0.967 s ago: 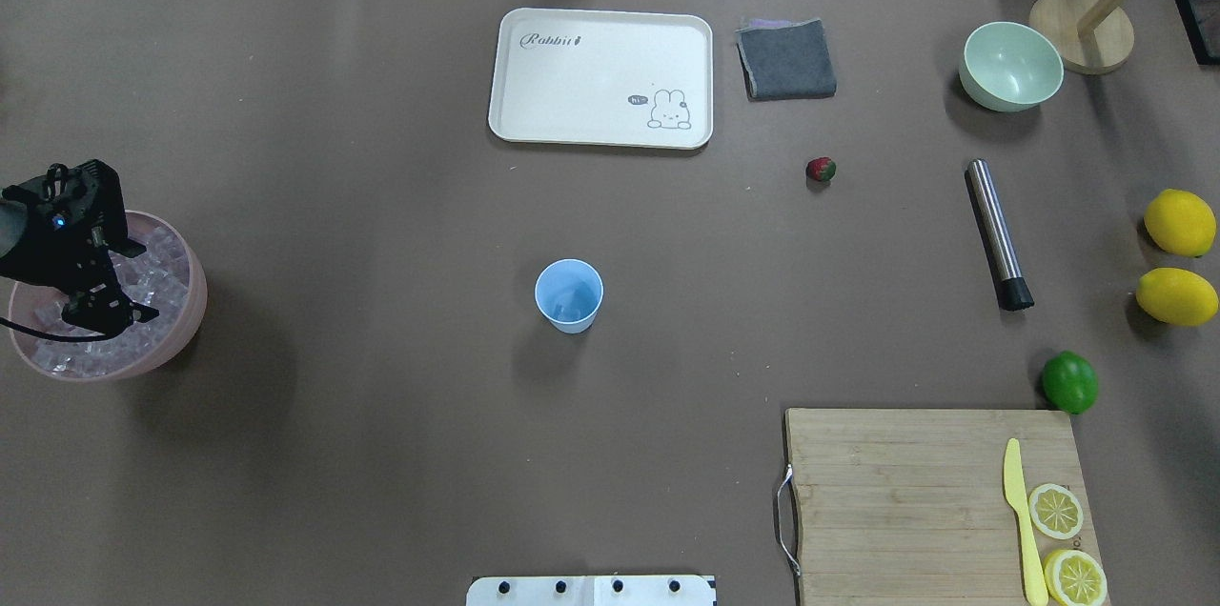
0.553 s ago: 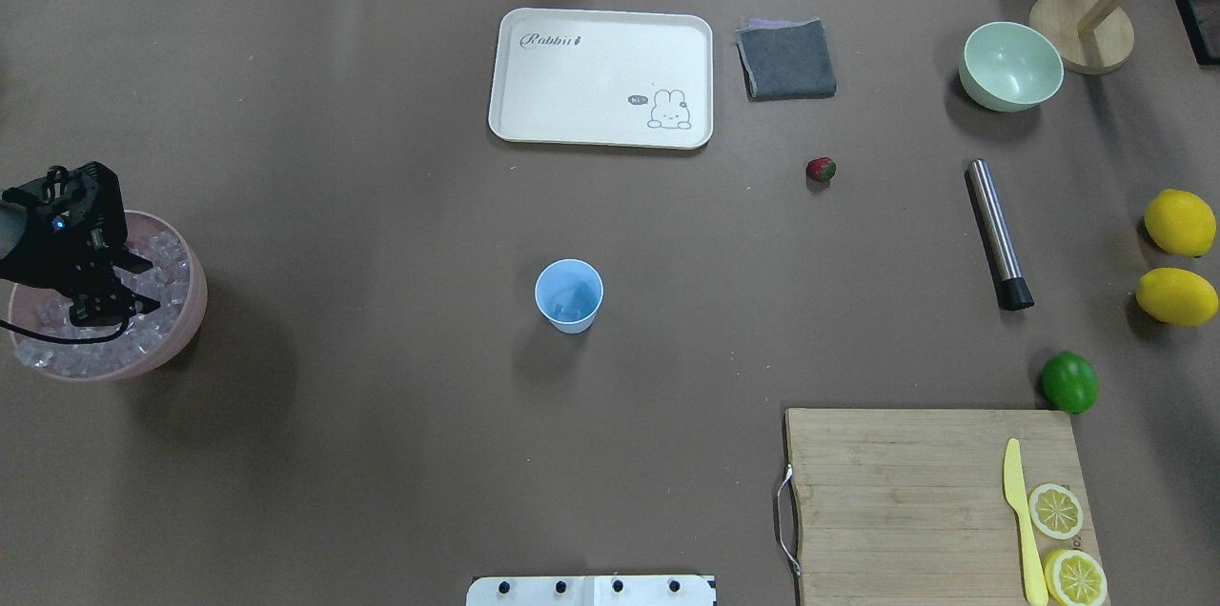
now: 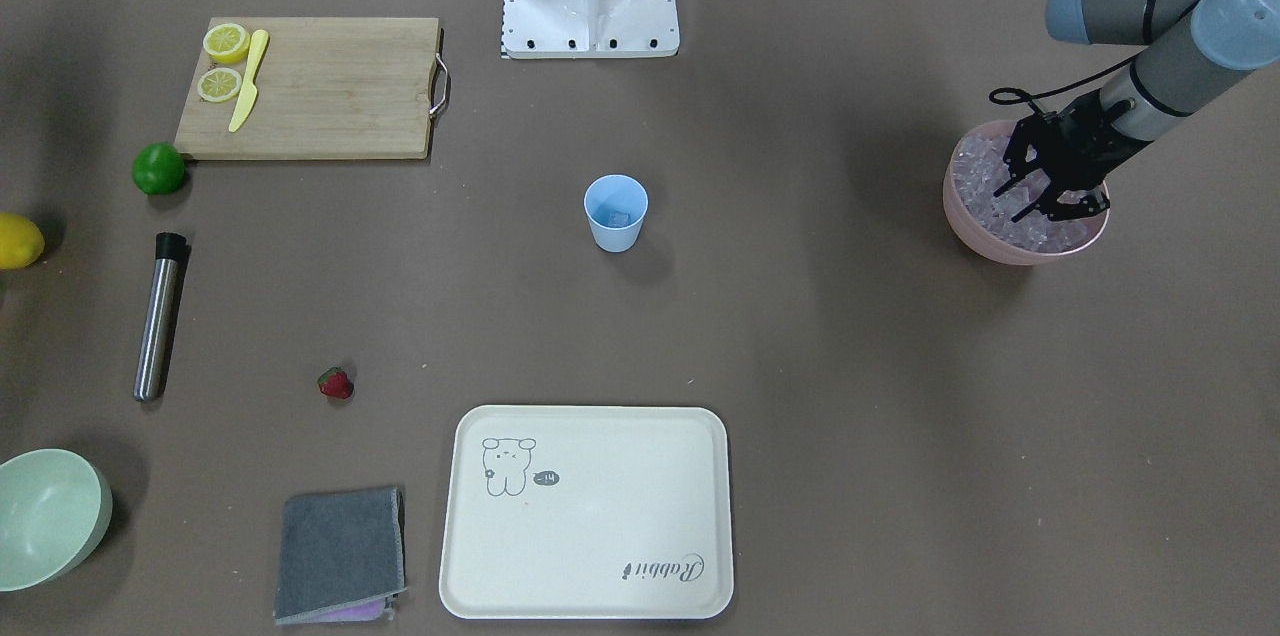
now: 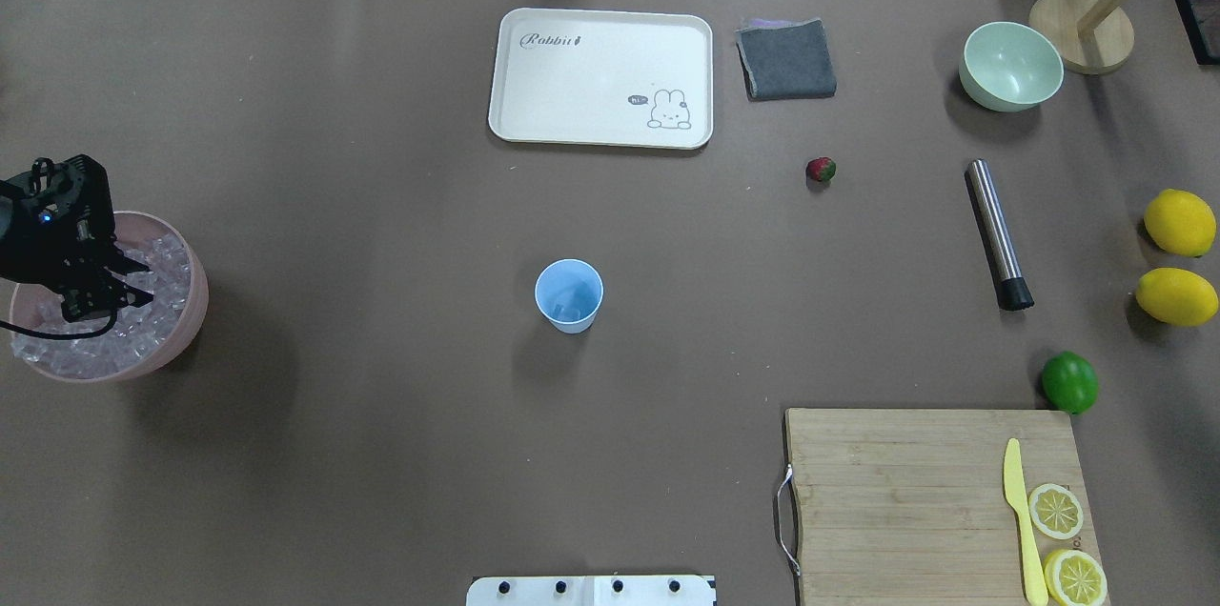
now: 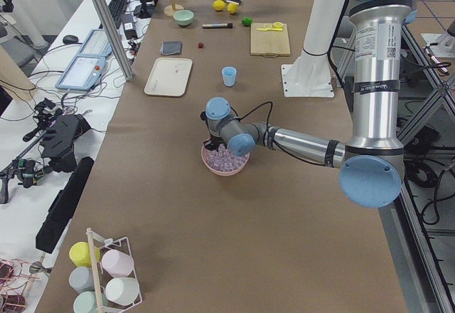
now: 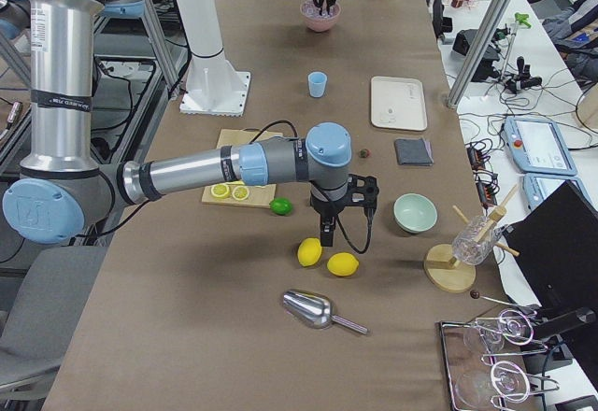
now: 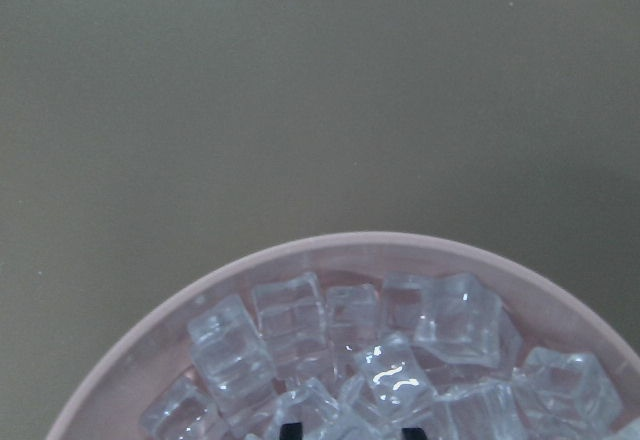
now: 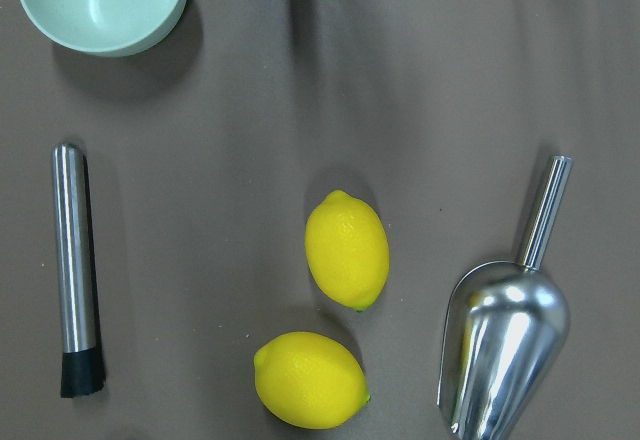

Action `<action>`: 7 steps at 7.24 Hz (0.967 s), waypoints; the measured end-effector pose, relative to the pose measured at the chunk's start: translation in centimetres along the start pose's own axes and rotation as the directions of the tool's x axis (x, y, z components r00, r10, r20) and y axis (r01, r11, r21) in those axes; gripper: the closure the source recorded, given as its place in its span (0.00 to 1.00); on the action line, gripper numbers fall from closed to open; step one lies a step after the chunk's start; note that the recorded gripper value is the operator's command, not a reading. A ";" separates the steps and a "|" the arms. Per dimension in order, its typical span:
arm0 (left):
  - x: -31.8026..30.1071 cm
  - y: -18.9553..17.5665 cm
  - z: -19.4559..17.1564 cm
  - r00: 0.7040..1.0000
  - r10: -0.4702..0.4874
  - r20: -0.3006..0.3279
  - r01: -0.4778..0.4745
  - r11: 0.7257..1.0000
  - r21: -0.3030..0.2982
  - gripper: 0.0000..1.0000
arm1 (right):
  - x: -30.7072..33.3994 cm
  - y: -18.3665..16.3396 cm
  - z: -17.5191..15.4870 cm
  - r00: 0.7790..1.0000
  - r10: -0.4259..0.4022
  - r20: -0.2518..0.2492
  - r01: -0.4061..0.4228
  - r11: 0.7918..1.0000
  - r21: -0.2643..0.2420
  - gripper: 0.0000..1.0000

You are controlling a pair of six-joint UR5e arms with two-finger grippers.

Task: Mash ice and strawberries in cup
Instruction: 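Lower the left gripper into the bowl and grasp another ice cube, then carry the ice cube with the left gripper over the light-blue cup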

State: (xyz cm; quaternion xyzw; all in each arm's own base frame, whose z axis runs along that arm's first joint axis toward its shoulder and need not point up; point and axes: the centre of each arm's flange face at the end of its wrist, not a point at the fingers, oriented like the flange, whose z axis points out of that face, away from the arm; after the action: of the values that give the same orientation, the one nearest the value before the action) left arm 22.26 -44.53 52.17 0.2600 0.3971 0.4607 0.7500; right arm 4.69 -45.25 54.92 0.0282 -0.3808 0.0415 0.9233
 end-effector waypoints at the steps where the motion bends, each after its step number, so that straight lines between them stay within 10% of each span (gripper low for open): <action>1: -0.6 -0.4 -0.9 1.000 -0.013 -0.009 0.013 1.000 0.013 1.00 | -0.1 0.0 0.0 1.000 -0.001 0.010 0.001 1.000 -0.001 0.00; 7: -1.5 -16.5 -6.1 0.987 -0.135 -0.085 0.144 0.984 0.106 1.00 | -0.6 -0.3 -0.3 1.000 -0.008 0.025 0.008 1.000 0.003 0.00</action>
State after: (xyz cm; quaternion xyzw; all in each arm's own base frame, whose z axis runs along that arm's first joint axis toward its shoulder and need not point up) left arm 24.77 -52.93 36.90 0.2551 0.4681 0.3937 0.7488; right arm 4.51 -45.61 54.29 0.0314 -0.3923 0.0380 0.9185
